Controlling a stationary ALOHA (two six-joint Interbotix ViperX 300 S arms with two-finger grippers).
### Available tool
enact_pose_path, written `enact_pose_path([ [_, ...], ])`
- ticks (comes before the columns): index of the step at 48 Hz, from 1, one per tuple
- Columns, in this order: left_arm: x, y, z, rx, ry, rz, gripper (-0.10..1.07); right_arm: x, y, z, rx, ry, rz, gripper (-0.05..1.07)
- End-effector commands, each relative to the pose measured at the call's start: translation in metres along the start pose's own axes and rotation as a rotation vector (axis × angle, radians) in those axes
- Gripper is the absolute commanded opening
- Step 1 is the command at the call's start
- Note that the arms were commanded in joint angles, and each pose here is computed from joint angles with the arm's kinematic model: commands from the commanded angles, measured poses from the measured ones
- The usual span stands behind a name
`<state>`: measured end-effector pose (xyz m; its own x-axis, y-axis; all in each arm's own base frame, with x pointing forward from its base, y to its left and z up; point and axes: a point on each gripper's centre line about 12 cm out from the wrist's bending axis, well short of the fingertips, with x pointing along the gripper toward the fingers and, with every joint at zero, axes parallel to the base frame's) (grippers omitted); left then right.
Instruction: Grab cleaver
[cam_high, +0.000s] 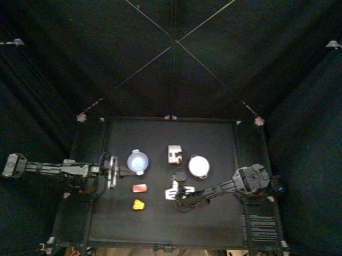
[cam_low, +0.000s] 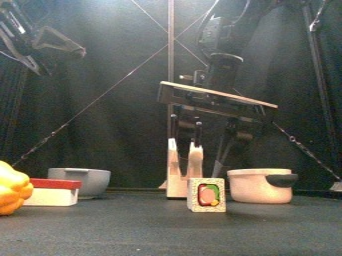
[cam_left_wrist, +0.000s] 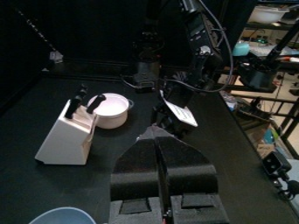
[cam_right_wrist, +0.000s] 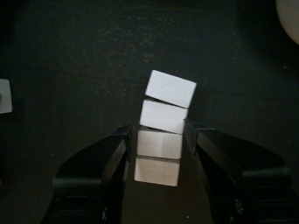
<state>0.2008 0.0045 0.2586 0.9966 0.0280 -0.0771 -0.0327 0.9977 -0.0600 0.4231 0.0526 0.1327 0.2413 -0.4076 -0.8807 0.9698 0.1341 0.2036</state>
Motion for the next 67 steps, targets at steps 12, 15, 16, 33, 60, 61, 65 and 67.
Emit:
enact_pose_path([
  [12,0.002,0.000,0.006,0.003,-0.015,0.000,-0.03,-0.030,0.008,0.019,0.010,-0.041,0.044,0.83],
  [15,0.002,0.000,0.005,0.003,-0.014,0.000,-0.03,-0.039,0.008,0.026,0.007,-0.057,0.052,0.83],
  [16,0.002,0.000,0.005,0.003,-0.014,0.000,-0.03,-0.043,0.009,0.028,0.004,-0.064,0.056,0.83],
  [33,0.002,0.001,0.006,0.001,-0.016,0.008,-0.02,-0.098,0.031,0.075,-0.069,-0.193,0.193,0.83],
  [60,0.001,0.003,0.004,0.000,-0.012,0.015,-0.03,-0.086,0.051,0.162,-0.048,-0.342,0.075,0.83],
  [61,0.001,0.003,0.004,0.000,-0.010,0.015,-0.02,-0.084,0.051,0.163,-0.049,-0.342,0.071,0.83],
  [65,0.001,0.003,0.004,0.000,-0.010,0.018,-0.03,-0.078,0.051,0.167,-0.054,-0.344,0.053,0.83],
  [67,0.001,0.003,0.004,0.000,-0.010,0.018,-0.03,-0.076,0.050,0.168,-0.051,-0.343,0.044,0.83],
])
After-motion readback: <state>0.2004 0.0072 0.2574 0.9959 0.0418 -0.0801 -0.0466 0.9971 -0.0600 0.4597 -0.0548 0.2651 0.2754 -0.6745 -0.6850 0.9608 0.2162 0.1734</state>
